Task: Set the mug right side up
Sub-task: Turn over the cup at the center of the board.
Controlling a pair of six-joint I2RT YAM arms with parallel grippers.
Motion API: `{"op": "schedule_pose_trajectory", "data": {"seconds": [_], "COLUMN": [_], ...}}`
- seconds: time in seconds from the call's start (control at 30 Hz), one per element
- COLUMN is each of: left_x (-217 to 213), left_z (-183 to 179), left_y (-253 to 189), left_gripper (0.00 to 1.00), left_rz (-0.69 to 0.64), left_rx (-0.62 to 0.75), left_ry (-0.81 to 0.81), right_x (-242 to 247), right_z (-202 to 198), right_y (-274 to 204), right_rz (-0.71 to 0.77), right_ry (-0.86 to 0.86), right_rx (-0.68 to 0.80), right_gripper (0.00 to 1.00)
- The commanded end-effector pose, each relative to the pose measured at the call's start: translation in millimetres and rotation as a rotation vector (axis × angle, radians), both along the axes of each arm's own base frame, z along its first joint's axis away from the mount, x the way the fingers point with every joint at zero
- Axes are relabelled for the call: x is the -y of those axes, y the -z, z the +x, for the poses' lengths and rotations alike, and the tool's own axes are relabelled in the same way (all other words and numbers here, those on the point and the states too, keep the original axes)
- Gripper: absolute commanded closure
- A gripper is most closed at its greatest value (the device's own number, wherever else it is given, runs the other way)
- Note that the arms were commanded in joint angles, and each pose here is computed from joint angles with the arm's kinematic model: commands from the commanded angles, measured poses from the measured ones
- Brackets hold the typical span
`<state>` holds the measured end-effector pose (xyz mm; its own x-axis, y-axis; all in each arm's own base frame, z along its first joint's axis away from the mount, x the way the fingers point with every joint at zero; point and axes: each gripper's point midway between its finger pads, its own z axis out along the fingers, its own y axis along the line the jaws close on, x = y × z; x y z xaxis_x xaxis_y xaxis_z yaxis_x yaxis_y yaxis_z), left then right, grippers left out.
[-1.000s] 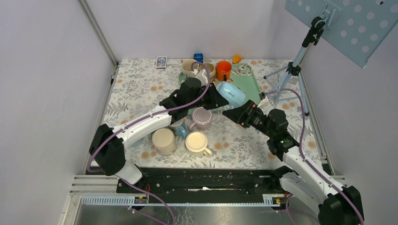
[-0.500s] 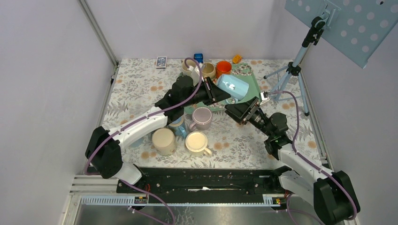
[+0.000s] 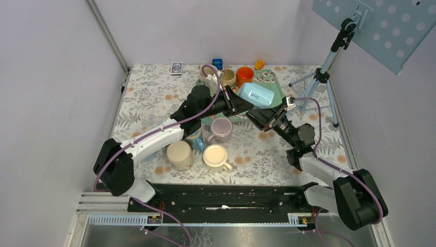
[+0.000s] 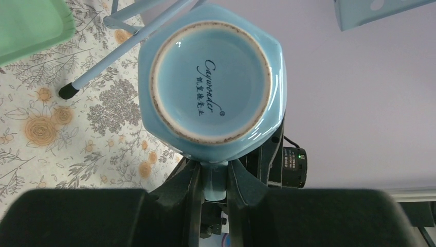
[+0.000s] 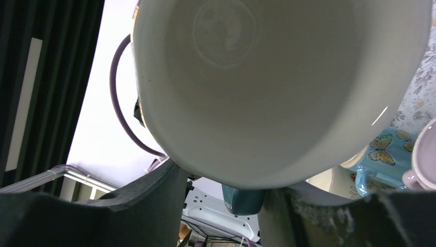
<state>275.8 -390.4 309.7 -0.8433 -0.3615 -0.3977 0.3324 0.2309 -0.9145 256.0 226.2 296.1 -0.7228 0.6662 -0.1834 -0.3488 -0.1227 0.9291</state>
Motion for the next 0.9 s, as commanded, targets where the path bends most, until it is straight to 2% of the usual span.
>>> {"op": "schedule_pose_trajectory", "data": {"seconds": [0.0,0.37,0.73,0.83,0.87], "left_x": [-6,-3,-4,-5,-5], "left_z": [-12,-14,-18,-19,-19], "left_y": [-74,-72,-61,-59,-58], "left_gripper": [1.00,1.00,1.00,1.00,0.97], "left_rz": [-0.186,-0.195,-0.163,-0.157,-0.154], "left_rx": [0.177,0.162,0.163,0.169,0.172], "left_ry": [0.035,0.060,0.077,0.077,0.075], "right_x": [3,2,0,-1,-1], "right_z": [-10,-11,-6,-3,-1], "right_y": [-25,-24,-22,-19,-18], "right_rz": [0.051,0.023,-0.093,-0.162,-0.189], "right_ry": [-0.022,-0.022,0.020,0.034,0.043], "right_rx": [0.102,0.112,0.131,0.128,0.139], "right_gripper": [0.48,0.65,1.00,1.00,1.00]}}
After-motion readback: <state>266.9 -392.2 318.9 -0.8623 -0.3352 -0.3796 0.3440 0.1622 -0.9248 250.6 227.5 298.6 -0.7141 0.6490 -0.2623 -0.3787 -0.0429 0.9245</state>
